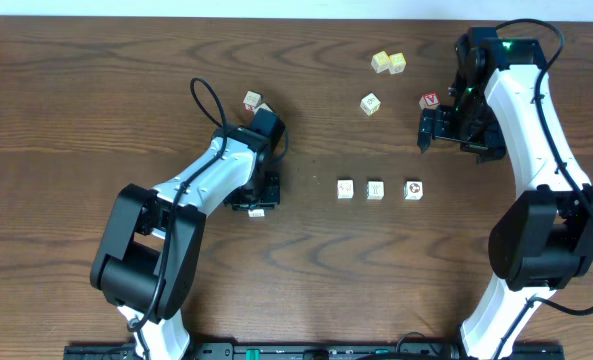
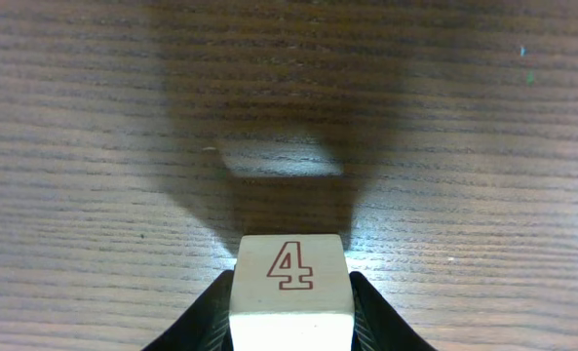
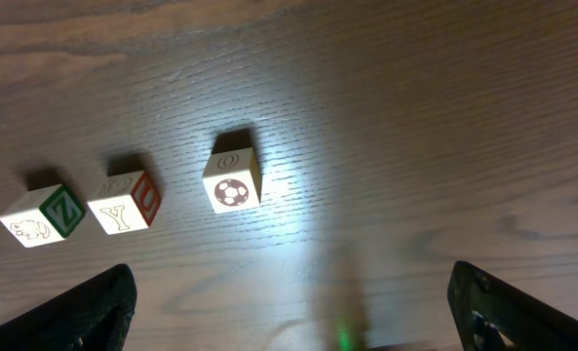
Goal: Lift 4 blocks
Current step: 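Lower the left gripper and grasp the 4 hammer block, then carry the 4 block right and set it at the row's left end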
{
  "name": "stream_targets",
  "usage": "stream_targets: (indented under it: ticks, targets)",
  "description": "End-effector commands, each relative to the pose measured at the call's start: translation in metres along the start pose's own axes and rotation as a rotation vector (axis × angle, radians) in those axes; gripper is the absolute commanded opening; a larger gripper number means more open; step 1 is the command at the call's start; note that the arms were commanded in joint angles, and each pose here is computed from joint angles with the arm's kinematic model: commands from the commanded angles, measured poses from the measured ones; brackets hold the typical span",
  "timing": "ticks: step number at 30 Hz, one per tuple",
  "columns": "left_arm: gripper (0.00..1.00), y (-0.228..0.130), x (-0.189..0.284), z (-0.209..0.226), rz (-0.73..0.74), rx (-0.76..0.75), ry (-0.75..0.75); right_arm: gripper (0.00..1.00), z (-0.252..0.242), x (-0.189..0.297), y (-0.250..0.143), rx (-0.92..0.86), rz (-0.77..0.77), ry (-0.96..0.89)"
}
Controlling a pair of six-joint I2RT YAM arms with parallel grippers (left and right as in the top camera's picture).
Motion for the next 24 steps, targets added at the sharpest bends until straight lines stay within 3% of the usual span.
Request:
stream_targets:
  ticks: [1, 11, 24]
  targets:
    - [0.25, -0.004, -0.004, 0.001, 0.024, 0.008, -0.001, 0.99, -0.001, -0.003, -0.002, 0.010, 0.012, 0.000]
    - [0.24, 0.010, 0.015, -0.027, -0.004, 0.032, -0.126, 0.99, 0.007, -0.031, -0.008, 0.009, 0.058, 0.059]
    - [0.24, 0.010, 0.019, -0.082, -0.127, -0.044, -0.230, 0.99, 0.007, -0.073, -0.016, 0.008, 0.085, 0.062]
Point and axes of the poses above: each gripper's point midway between its finger pads, its own x axis back along the fingers, its own z axis along the line the jaws close on, y = z × x, the point moved 4 cm from there along x, back along the fingers, and after that the axes turned 8 degrees about x, right-handed, at the moved point
